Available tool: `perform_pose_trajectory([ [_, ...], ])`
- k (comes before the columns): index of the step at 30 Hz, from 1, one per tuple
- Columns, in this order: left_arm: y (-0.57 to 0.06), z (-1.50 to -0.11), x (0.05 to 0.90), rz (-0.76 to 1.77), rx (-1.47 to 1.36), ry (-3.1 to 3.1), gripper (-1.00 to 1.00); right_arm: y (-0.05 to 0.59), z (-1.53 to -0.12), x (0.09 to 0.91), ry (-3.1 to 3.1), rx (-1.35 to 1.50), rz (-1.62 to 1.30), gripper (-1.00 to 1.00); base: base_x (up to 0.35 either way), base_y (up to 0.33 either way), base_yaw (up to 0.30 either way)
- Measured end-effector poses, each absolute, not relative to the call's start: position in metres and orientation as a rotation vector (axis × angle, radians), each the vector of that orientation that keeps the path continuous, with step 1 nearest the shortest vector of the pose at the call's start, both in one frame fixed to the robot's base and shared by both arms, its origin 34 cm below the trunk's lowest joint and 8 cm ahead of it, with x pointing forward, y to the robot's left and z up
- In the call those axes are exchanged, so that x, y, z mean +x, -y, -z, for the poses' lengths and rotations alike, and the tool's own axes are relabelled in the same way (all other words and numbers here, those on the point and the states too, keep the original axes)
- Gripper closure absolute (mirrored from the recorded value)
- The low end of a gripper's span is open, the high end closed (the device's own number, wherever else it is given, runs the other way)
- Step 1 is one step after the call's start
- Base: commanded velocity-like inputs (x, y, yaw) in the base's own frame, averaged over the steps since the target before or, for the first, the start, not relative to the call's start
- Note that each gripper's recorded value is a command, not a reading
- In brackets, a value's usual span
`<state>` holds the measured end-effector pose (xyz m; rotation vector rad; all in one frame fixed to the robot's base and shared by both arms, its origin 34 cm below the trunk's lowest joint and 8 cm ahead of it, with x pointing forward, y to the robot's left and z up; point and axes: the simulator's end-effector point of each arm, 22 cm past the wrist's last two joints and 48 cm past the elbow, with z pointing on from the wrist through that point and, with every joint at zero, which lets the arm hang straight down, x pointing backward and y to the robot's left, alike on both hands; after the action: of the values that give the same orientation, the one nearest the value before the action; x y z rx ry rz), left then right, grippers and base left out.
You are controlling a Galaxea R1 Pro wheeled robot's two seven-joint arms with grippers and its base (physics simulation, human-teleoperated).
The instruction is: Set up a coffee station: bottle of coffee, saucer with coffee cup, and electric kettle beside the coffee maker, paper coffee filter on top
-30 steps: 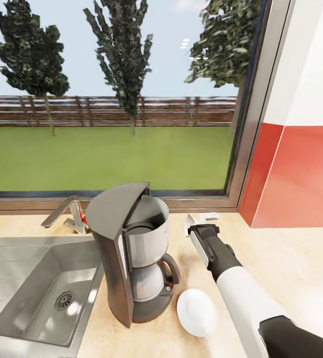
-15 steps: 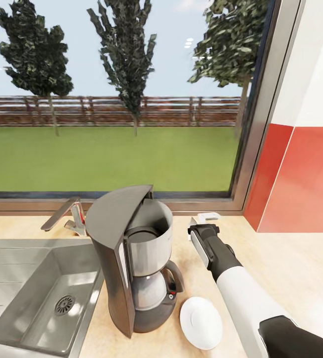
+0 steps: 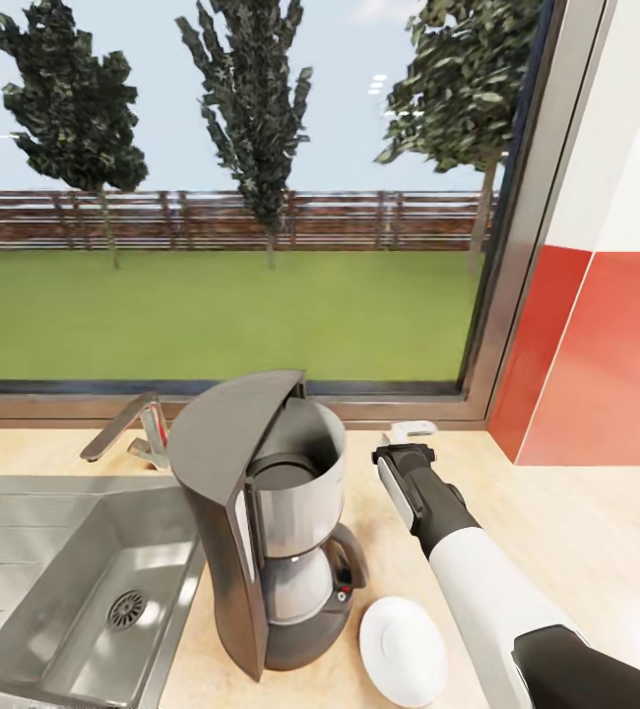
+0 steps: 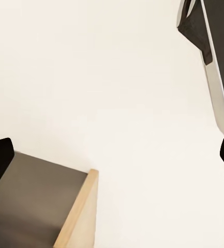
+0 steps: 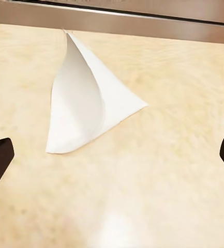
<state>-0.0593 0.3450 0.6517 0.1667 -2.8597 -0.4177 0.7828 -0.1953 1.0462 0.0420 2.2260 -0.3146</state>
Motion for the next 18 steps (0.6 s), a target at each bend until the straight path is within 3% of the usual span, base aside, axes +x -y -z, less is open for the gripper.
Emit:
perform_pose_trajectory([
  [18, -0.3493, -0.6525, -0.06, 0.424, 0.166, 2.858, -1.0, 0.1957, -1.0501, 0.7845, -2.215, 0.048, 0.311, -1.0, 0.0, 0.0, 0.018],
])
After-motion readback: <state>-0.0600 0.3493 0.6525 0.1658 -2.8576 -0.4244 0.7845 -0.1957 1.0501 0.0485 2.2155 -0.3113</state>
